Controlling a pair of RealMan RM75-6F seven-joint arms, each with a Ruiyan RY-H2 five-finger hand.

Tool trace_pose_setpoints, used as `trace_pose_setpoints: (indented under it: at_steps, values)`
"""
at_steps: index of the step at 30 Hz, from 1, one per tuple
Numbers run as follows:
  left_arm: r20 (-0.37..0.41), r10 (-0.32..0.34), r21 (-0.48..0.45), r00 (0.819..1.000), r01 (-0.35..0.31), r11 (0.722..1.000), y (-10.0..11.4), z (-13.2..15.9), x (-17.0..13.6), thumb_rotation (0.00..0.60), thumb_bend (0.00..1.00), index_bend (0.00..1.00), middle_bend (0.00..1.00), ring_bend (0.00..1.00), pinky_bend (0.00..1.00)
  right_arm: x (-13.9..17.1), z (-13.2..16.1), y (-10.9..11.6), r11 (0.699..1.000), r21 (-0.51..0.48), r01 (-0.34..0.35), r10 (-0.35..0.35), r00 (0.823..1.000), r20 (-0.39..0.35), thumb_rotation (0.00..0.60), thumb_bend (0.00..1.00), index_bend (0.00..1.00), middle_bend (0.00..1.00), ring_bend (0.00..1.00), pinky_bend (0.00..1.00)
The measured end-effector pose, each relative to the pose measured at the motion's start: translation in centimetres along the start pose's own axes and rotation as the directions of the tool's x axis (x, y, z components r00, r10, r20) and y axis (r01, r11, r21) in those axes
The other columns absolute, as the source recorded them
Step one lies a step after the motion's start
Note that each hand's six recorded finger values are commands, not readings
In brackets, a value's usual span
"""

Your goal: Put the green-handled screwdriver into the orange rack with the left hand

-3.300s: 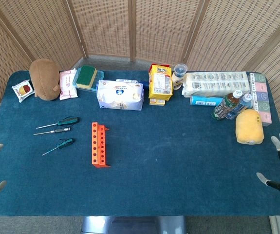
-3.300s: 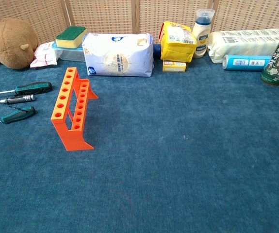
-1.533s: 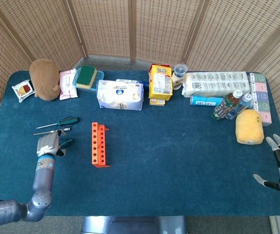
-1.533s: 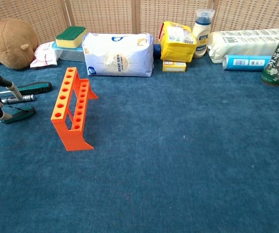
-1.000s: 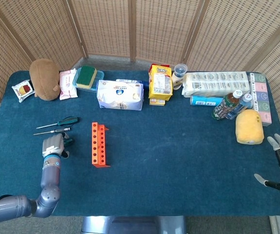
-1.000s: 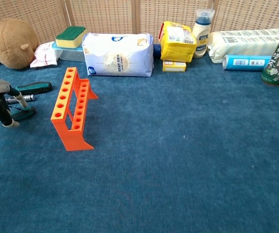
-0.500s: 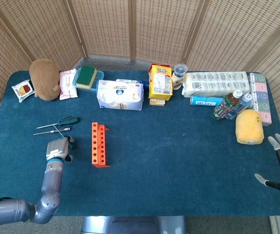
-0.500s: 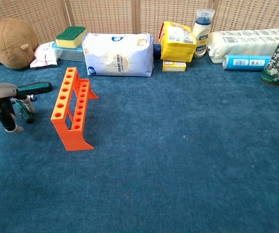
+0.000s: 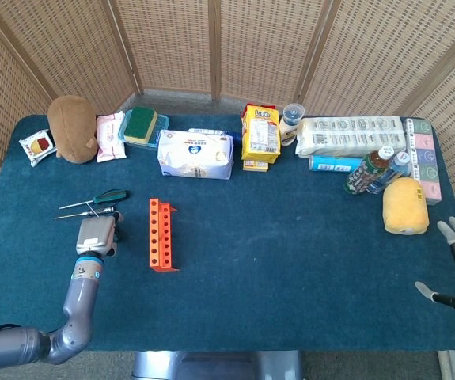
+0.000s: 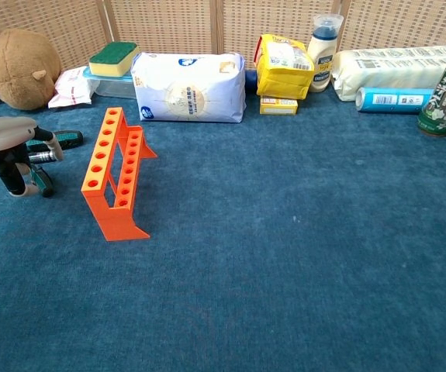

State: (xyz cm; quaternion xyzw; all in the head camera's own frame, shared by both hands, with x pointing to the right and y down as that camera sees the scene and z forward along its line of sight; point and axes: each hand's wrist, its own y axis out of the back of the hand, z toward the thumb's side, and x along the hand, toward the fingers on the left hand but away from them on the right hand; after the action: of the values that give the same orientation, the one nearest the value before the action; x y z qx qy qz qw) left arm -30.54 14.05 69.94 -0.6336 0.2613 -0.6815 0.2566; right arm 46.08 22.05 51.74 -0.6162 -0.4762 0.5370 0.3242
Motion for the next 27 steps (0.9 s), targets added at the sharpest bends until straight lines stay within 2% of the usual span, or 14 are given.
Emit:
trace_pose_setpoints:
  at_steps: [4, 13, 23, 27]
  values:
    - [0.070, 0.007, 0.014, 0.998, -0.008, 1.000, -0.1, -0.6, 0.0, 0.600, 0.35, 0.27, 1.00, 1.00, 0.99, 0.0, 0.0, 0.0, 1.000, 0.000, 0.000, 0.000, 1.000, 0.001, 0.600, 0.00, 0.06, 0.00, 0.00, 0.00]
    - [0.179, -0.050, 0.014, 0.983, 0.048, 0.999, -0.9, -3.0, 0.4, 0.600, 0.38, 0.27, 1.00, 1.00, 0.99, 0.0, 0.1, -0.2, 1.000, 0.005, -0.007, 0.007, 1.000, 0.000, 0.600, 0.00, 0.06, 0.00, 0.00, 0.00]
    - [0.240, -0.038, 0.052, 0.970, 0.026, 0.998, -1.0, -3.7, 0.8, 0.600, 0.43, 0.27, 1.00, 1.00, 0.99, 0.0, 0.0, -0.3, 1.000, 0.003, -0.007, 0.007, 1.000, 0.005, 0.600, 0.00, 0.06, 0.00, 0.00, 0.00]
    - [0.282, -0.014, 0.088, 0.959, -0.011, 0.996, -0.8, -3.7, 0.7, 0.600, 0.43, 0.27, 1.00, 1.00, 0.99, 0.0, -0.1, -0.1, 1.000, 0.002, -0.005, 0.005, 1.000, 0.007, 0.600, 0.00, 0.06, 0.00, 0.00, 0.00]
